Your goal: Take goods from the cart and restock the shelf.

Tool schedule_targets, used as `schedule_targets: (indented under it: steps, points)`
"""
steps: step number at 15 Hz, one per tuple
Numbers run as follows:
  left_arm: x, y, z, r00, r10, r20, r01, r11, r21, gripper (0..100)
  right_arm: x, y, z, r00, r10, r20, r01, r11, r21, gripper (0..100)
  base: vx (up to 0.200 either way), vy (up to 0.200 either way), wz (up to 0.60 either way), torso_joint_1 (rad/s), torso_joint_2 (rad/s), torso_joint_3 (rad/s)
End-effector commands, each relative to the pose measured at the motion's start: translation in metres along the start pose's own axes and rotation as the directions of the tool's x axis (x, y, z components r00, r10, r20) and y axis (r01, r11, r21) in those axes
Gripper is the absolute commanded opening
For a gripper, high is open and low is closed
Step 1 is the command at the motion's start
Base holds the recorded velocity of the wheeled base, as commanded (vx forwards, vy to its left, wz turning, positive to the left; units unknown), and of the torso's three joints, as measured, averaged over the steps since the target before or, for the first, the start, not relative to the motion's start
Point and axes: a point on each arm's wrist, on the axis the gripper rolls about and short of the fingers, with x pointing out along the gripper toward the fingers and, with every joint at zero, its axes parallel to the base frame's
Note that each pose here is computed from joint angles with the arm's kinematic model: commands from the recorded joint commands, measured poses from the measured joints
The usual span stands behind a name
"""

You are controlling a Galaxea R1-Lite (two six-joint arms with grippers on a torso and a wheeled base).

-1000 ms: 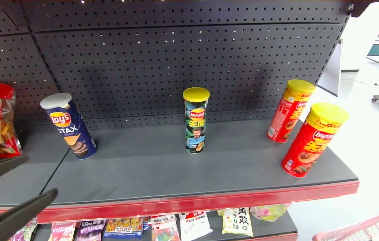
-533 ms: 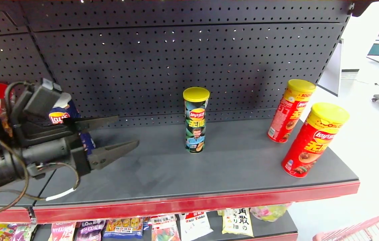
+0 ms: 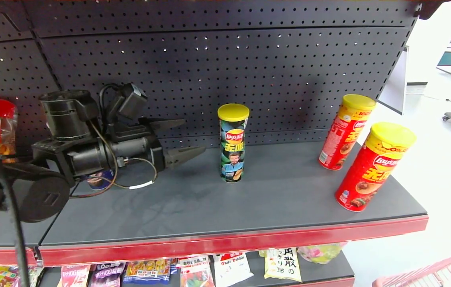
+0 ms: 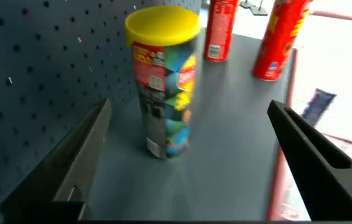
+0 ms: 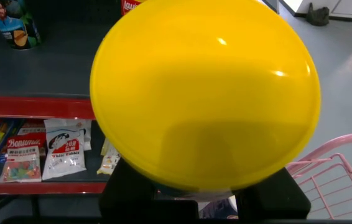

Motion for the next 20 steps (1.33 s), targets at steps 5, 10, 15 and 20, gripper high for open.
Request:
schedule_targets:
  steps: [5, 10, 15, 20]
  points:
    - [0.026, 0.01, -0.026, 0.999, -0.029, -0.03, 0.028, 0.999, -0.022, 100, 0.001, 0.0, 0.001, 1.0, -0.005, -0.007, 0.005, 1.0, -0.003, 0, 0.0, 0.0, 0.0, 0.0, 0.0, 0.0]
    - [0.06, 0.017, -0.026, 0.999, -0.052, -0.001, 0.052, 0.999, -0.002, 100, 0.001, 0.0, 0.001, 1.0, -0.008, -0.007, 0.008, 1.0, -0.003, 0, 0.0, 0.0, 0.0, 0.0, 0.0, 0.0]
    - [0.074, 0.025, -0.035, 1.0, -0.029, -0.004, 0.029, 1.0, -0.003, 100, 0.002, 0.0, 0.001, 1.0, -0.009, -0.01, 0.009, 1.0, -0.003, 0, 0.0, 0.0, 0.0, 0.0, 0.0, 0.0]
    - [0.097, 0.03, -0.033, 0.998, -0.054, 0.033, 0.054, 0.999, -0.006, 100, 0.003, 0.001, 0.001, 1.0, -0.009, -0.018, 0.009, 1.0, -0.005, 0, 0.0, 0.0, 0.0, 0.0, 0.0, 0.0]
